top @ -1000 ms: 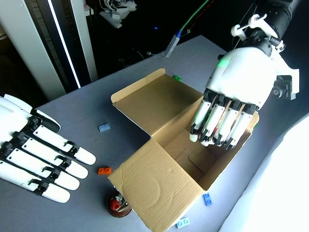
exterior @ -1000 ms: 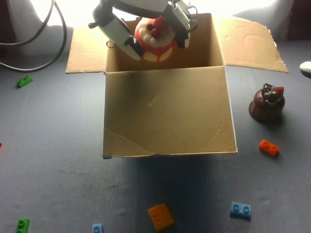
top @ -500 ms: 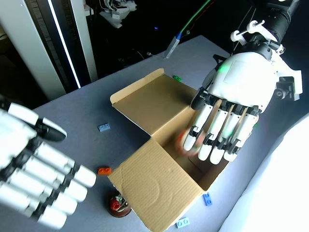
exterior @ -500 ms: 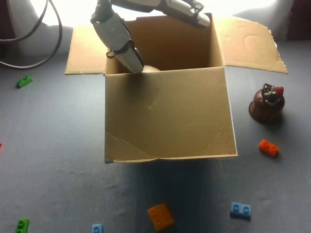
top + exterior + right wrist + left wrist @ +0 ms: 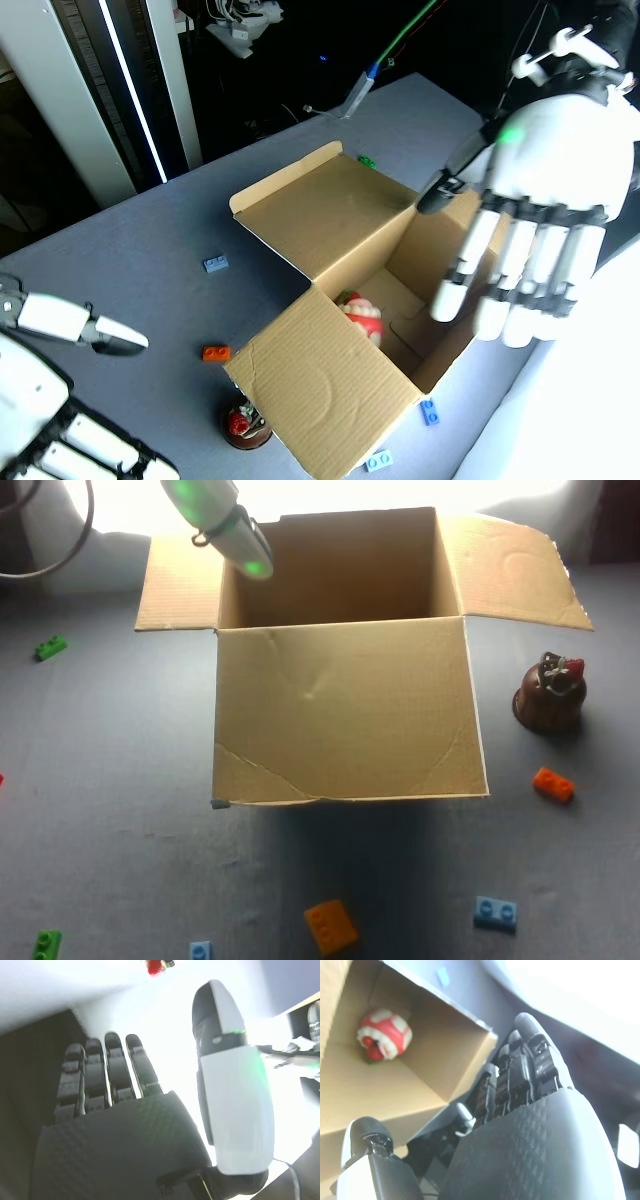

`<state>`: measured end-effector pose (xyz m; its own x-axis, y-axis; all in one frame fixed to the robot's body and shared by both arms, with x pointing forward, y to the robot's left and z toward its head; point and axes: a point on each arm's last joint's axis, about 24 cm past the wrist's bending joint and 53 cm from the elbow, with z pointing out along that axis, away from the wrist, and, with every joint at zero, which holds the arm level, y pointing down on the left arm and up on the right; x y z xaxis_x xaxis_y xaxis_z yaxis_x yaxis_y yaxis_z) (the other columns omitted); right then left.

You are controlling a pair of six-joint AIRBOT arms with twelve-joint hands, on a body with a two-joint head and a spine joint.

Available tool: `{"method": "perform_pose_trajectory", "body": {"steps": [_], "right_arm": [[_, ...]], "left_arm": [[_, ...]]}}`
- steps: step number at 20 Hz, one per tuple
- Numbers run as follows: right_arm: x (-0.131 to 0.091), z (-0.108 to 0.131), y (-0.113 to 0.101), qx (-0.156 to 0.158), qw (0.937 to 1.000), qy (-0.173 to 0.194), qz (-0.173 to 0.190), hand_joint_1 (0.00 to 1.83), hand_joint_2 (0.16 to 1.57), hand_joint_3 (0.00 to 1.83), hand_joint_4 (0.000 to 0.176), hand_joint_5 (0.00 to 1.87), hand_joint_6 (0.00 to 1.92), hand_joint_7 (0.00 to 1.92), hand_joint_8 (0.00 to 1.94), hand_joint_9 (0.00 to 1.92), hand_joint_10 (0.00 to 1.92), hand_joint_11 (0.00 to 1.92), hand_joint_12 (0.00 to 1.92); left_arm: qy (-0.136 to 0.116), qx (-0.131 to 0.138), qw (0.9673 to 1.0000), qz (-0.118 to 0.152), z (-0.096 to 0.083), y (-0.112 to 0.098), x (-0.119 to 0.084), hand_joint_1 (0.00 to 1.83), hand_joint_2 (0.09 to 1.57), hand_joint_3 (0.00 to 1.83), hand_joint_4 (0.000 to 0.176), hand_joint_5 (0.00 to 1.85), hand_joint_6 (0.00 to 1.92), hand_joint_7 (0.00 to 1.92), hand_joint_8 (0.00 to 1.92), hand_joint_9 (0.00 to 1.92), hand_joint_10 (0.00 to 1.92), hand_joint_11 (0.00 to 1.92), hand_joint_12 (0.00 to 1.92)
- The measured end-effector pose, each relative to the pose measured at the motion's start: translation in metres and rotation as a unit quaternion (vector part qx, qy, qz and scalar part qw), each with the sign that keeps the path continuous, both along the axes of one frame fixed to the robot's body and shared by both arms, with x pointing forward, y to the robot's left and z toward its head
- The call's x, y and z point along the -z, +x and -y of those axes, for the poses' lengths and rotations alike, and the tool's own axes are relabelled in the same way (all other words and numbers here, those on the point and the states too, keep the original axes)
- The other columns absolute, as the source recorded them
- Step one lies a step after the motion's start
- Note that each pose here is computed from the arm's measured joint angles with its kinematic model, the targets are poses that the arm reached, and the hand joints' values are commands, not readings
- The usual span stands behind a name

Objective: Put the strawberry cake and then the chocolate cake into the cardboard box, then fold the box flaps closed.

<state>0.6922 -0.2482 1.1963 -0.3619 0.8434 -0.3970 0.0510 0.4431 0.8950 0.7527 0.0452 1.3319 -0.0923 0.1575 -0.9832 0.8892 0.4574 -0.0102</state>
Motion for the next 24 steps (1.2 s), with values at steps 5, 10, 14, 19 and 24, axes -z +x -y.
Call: {"method": "perform_pose_trajectory", "body": {"steps": [5,10,14,19,24], "right_arm": [[0.007,0.004,0.023,0.019,0.9992,0.034,-0.007,0.38,1.12,0.00,0.000,0.07,0.02,0.09,0.01,0.05,0.00,0.01,0.01],[0.005,-0.027,0.034,-0.018,0.9992,-0.007,0.035,0.24,1.18,0.02,0.000,0.05,0.01,0.08,0.00,0.05,0.00,0.01,0.02],[0.008,-0.035,0.045,-0.022,0.9986,-0.016,0.046,0.36,1.18,0.02,0.000,0.07,0.01,0.10,0.01,0.06,0.01,0.00,0.01],[0.013,-0.060,0.046,-0.055,0.9964,-0.034,0.055,0.50,1.16,0.00,0.000,0.07,0.00,0.11,0.00,0.08,0.01,0.00,0.15],[0.008,-0.073,0.049,-0.062,0.9955,-0.028,0.066,0.69,1.16,0.00,0.000,0.00,0.00,0.06,0.00,0.03,0.00,0.00,0.00]], "left_arm": [[0.010,-0.018,0.9992,-0.035,-0.047,-0.003,0.017,0.00,1.11,0.01,0.042,0.13,0.00,0.15,0.00,0.17,0.00,0.00,0.65],[0.028,-0.046,0.9960,-0.071,-0.102,-0.005,0.041,0.00,1.18,0.02,0.000,0.14,0.00,0.16,0.00,0.16,0.00,0.00,0.55],[0.024,-0.072,0.9921,-0.100,-0.136,-0.005,0.051,0.00,1.23,0.02,0.000,0.12,0.00,0.15,0.00,0.14,0.00,0.00,0.55],[0.036,-0.118,0.9826,-0.139,-0.188,-0.004,0.083,0.00,1.24,0.01,0.000,0.10,0.00,0.14,0.00,0.14,0.00,0.00,0.50],[0.060,-0.127,0.9753,-0.170,-0.214,-0.015,0.121,0.00,1.24,0.00,0.000,0.11,0.01,0.13,0.00,0.13,0.00,0.00,0.48]]}}
